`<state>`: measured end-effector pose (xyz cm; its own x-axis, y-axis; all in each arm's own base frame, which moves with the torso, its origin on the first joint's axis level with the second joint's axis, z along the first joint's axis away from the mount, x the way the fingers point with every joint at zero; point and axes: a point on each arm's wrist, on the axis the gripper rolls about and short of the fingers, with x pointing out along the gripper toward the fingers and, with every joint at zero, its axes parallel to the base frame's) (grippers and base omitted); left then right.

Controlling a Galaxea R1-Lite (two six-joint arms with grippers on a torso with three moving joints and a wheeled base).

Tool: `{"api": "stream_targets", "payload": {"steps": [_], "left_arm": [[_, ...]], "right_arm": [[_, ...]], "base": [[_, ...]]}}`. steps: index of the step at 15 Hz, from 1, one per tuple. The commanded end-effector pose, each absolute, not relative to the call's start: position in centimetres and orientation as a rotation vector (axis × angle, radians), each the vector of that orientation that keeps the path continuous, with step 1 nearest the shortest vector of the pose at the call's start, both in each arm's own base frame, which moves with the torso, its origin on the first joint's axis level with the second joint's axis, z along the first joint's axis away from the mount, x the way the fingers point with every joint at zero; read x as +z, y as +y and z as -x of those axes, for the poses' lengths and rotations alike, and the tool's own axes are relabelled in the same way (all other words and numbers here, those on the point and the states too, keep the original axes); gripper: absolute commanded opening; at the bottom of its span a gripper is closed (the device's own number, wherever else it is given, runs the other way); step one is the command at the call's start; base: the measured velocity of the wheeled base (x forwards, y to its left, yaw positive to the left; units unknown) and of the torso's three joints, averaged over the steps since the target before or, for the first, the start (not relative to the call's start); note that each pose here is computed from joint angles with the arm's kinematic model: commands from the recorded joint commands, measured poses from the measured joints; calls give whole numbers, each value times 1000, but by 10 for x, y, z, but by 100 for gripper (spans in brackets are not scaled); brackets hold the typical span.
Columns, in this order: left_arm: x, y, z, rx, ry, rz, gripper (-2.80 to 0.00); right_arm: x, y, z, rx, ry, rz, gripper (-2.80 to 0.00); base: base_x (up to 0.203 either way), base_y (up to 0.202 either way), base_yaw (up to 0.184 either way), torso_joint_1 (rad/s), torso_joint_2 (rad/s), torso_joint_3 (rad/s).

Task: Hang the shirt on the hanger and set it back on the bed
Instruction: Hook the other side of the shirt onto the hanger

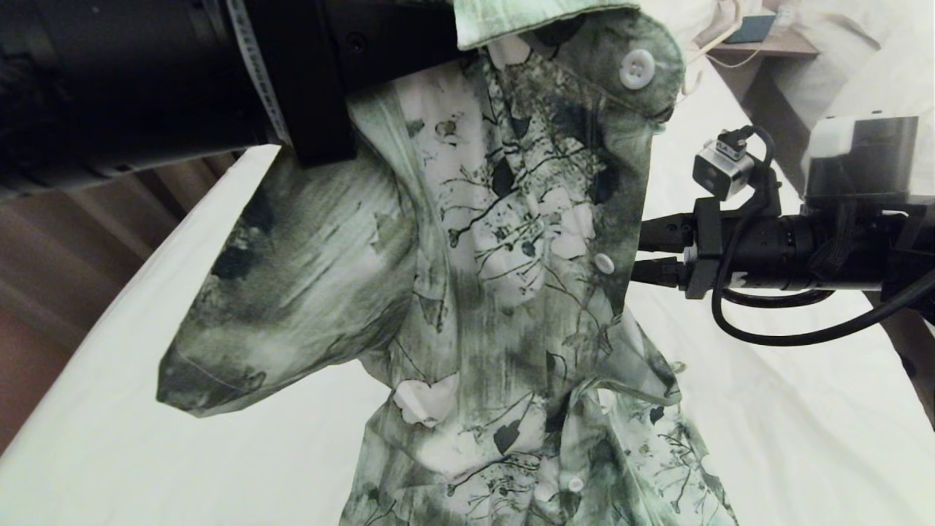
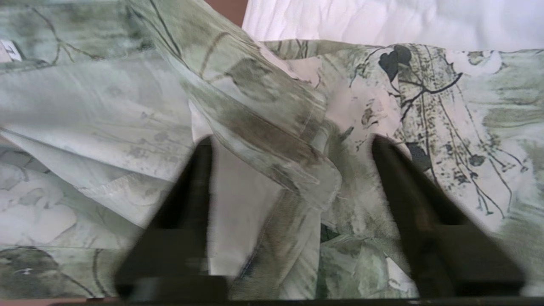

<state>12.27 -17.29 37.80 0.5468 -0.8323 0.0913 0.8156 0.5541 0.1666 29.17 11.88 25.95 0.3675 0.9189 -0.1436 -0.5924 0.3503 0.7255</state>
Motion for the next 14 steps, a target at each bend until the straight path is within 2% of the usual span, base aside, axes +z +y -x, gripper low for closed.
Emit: {"api": "stream_targets", "payload": {"steps": [1, 14], "left_arm": [[378, -173, -123, -975, -169, -109, -280], [379, -173, -124, -974, -170, -109, -280]], "right_arm": [[259, 120, -292, 1064, 609, -639, -280], [271, 123, -281, 1074, 611, -672, -280]], "base": [[0, 0, 0, 0, 0, 0], [0, 0, 0, 0, 0, 0]]}}
